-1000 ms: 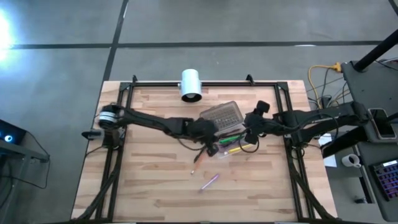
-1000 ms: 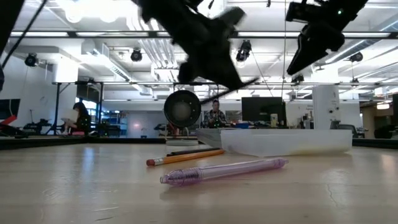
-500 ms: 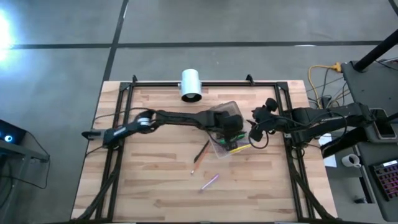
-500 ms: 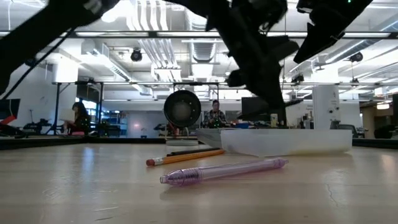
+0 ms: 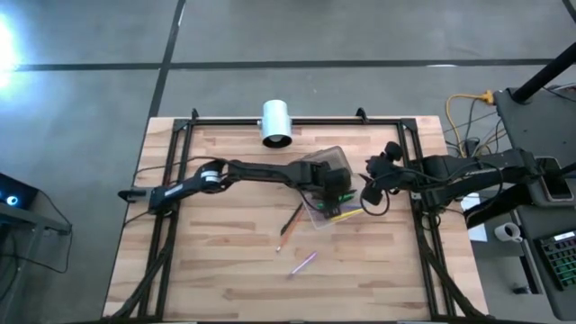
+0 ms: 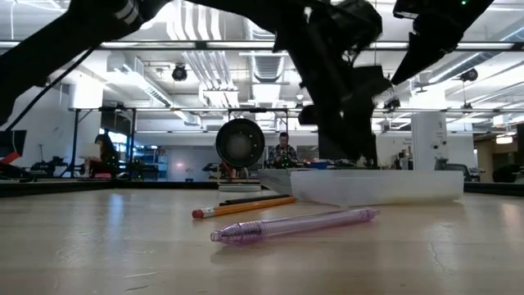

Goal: Pick & place school supplies into a supply box
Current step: Put the purple pen into the supply box

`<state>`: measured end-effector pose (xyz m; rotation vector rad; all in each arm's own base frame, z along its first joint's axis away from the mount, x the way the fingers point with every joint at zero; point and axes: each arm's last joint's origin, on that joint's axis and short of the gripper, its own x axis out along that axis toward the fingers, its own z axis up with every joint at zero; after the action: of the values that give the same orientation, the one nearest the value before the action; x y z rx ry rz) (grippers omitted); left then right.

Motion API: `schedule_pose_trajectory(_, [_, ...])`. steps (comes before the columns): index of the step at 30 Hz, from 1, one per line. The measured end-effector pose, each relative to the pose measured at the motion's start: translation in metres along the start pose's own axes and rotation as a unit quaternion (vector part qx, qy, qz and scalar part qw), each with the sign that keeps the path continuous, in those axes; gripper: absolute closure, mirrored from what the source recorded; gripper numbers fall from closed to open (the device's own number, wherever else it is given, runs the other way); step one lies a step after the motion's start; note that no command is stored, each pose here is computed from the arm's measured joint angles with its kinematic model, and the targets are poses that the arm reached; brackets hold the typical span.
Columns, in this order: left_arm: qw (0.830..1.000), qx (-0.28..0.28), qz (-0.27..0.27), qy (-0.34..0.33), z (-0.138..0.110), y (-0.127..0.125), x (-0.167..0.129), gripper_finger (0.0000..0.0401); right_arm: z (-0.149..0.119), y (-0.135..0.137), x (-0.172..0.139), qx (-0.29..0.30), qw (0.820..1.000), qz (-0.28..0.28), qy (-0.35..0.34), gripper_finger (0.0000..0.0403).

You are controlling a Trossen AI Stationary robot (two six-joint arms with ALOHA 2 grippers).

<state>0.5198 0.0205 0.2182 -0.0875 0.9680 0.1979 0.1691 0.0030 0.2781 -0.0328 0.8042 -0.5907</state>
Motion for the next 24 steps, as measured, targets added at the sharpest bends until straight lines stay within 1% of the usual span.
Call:
schedule_pose_trajectory(3, [1.000, 0.020, -0.003, -0.017, 0.006, -0.003, -0.026, 0.0230, -0.002, 0.000, -0.001, -0.025, 0.999, 0.023, 0.013, 0.0188])
schedule_pose_trajectory(6, [0.999, 0.037, 0.000, -0.035, 0.005, -0.010, -0.054, 0.0227, -0.003, 0.006, -0.001, -0.076, 0.992, 0.098, 0.033, 0.0188])
schedule_pose_trajectory(9, [0.998, 0.048, 0.020, -0.038, -0.010, -0.014, -0.071, 0.0229, -0.004, 0.016, 0.003, -0.123, 0.975, 0.177, 0.053, 0.0188])
schedule_pose_trajectory(12, [0.998, 0.033, 0.041, -0.034, -0.038, -0.012, -0.087, 0.0234, -0.003, 0.035, 0.010, -0.150, 0.959, 0.232, 0.065, 0.0188])
schedule_pose_trajectory(15, [0.998, -0.012, 0.032, -0.053, -0.075, -0.010, -0.105, 0.0240, -0.001, 0.059, 0.018, -0.175, 0.945, 0.267, 0.073, 0.0188])
schedule_pose_trajectory(17, [0.996, -0.040, 0.017, -0.080, -0.104, -0.011, -0.117, 0.0243, 0.005, 0.077, 0.020, -0.193, 0.938, 0.276, 0.076, 0.0188])
schedule_pose_trajectory(20, [0.988, -0.079, -0.011, -0.130, -0.142, -0.009, -0.136, 0.0246, 0.012, 0.101, 0.026, -0.225, 0.928, 0.283, 0.088, 0.0188])
schedule_pose_trajectory(22, [0.983, -0.102, -0.008, -0.153, -0.164, -0.005, -0.147, 0.0247, 0.015, 0.116, 0.032, -0.241, 0.923, 0.284, 0.100, 0.0188])
schedule_pose_trajectory(24, [0.980, -0.126, 0.008, -0.157, -0.185, 0.002, -0.154, 0.0247, 0.018, 0.129, 0.038, -0.246, 0.917, 0.294, 0.115, 0.0188])
